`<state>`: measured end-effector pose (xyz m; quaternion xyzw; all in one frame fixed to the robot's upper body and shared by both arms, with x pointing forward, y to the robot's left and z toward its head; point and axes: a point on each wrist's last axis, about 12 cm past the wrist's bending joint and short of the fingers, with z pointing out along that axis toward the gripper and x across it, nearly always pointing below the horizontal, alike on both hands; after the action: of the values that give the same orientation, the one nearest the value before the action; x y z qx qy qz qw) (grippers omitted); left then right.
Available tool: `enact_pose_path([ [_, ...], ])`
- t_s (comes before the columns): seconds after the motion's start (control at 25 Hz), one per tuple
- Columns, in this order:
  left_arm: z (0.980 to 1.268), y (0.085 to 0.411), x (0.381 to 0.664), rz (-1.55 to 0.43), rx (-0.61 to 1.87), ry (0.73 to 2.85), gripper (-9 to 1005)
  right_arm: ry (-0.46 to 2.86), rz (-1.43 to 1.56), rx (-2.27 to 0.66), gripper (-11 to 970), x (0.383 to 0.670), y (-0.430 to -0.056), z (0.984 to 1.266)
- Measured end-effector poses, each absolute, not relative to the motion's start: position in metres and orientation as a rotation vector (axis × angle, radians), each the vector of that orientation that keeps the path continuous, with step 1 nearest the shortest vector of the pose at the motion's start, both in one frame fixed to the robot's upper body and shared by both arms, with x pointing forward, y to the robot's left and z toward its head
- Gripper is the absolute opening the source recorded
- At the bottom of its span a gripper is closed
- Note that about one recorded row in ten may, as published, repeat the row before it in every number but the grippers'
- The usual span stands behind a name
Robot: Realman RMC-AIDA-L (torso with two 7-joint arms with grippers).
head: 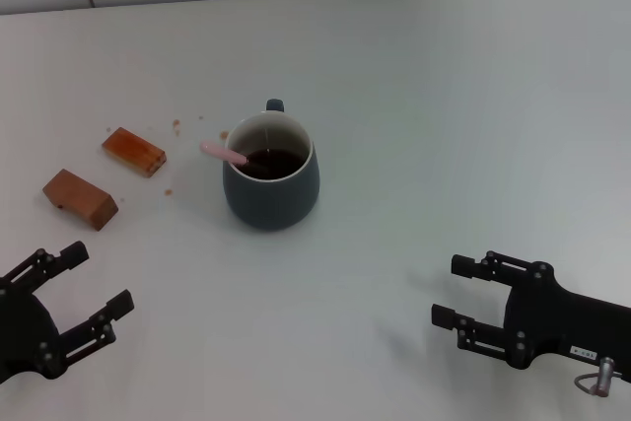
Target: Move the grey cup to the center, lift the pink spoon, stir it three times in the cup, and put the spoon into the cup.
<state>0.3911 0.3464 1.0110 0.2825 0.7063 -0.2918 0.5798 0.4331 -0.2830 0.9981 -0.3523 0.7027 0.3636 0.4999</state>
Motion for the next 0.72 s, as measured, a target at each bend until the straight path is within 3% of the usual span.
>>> enact_pose_path([
  [0.72, 1.0107, 0.3437, 0.3958, -0.681, 0.667, 1.650, 810, 1.701, 0.877, -0.852, 702, 0.4333, -0.2838, 0.9982],
])
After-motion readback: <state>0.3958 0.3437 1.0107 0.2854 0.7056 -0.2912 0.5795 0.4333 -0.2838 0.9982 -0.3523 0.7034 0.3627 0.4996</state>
